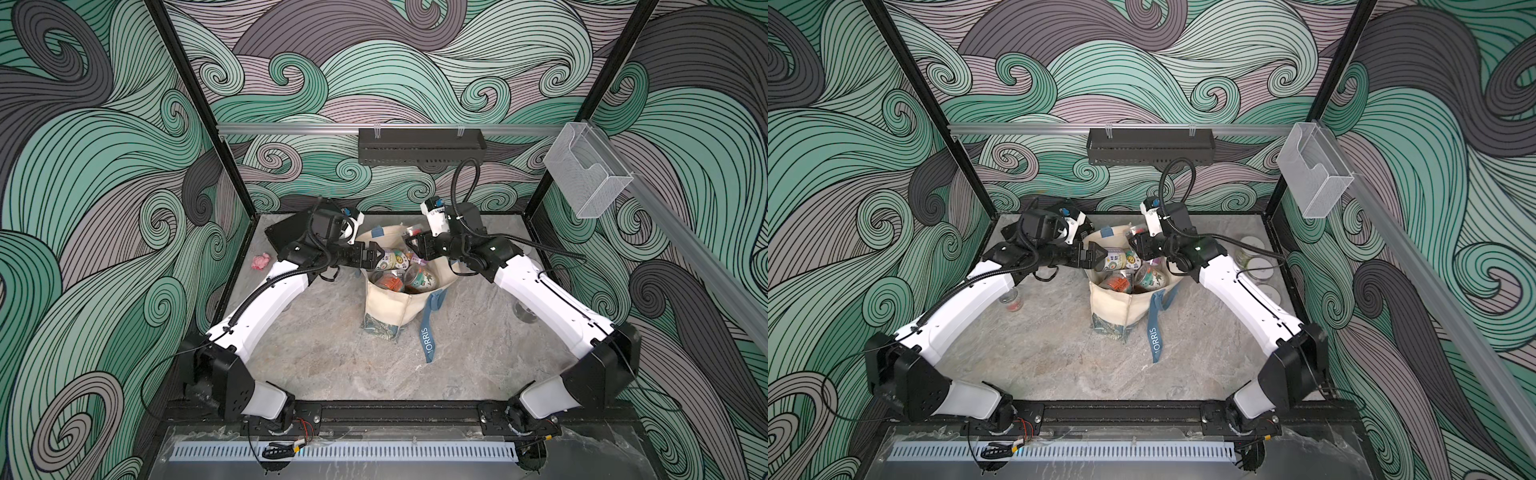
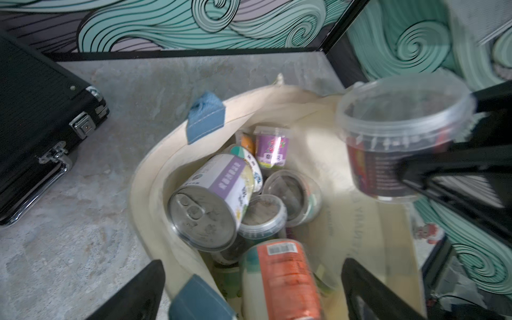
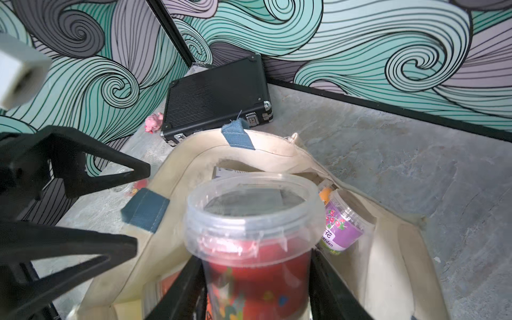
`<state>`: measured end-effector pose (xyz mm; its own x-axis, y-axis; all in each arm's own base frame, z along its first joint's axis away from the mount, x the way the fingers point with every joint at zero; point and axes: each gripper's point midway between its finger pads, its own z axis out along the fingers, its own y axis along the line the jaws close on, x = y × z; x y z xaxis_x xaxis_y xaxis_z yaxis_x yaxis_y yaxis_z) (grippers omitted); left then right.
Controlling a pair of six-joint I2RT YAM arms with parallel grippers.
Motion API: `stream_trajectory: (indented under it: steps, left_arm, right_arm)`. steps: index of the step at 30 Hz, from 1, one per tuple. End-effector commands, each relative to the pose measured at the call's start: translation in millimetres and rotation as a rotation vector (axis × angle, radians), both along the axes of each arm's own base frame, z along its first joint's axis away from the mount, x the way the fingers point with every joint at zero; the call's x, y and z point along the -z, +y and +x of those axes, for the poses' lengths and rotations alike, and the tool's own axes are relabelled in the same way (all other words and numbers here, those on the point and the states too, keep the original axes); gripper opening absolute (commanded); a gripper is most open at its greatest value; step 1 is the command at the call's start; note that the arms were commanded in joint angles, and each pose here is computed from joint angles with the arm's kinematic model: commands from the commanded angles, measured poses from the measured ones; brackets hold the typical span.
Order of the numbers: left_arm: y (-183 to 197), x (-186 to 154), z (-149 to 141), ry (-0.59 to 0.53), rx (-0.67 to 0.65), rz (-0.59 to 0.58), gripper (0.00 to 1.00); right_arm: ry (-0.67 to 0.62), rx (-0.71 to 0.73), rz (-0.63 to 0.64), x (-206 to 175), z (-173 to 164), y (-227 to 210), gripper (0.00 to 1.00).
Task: Take out the seed jars from the canvas bag
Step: Pick up the seed jar from the canvas bag.
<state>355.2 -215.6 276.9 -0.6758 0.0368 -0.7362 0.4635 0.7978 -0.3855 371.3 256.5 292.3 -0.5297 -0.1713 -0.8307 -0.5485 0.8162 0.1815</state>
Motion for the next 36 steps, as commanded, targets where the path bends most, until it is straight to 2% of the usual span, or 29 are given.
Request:
stream_trajectory:
  steps: [1,4,10,12,20,29,33,36]
  left_arm:
    - [-8.1,-58.4,-22.5,-0.120,0.078,-0.162,0.99]
    - [-12.7,-82.0,-40.4,-0.101,0.130,-0.226,0.99]
    - [-35.9,-108.2,-73.8,0.114,0.266,-0.415,0.99]
    - [-37.7,-114.3,-75.4,0.147,0.265,-0.451,0.99]
    - [-49.8,-123.7,-78.4,0.279,0.322,-0.492,0.99]
    - [-53.7,-119.1,-84.4,0.326,0.342,-0.494,0.98]
    - [-56.4,-108.8,-87.7,0.347,0.343,-0.462,0.95]
    - [-57.9,-98.3,-88.3,0.365,0.336,-0.425,0.89]
  right_arm:
    - [-0.114,-0.051,0.010,-26.4,-12.9,-5.5,0.51]
    - [-0.150,-0.076,0.034,-38.2,-28.5,-10.1,0.52]
    - [-0.216,-0.147,0.101,-60.4,-59.2,-10.0,0.53]
    - [-0.229,-0.176,0.105,-64.2,-69.8,-6.5,0.53]
    - [-0.272,-0.269,0.078,-72.5,-104.5,7.1,0.54]
    - [-0.278,-0.330,0.022,-72.2,-121.2,16.6,0.55]
    - [-0.276,-0.343,0.010,-72.5,-123.6,19.8,0.55]
    - [-0.276,-0.356,0.009,-72.9,-125.9,23.5,0.55]
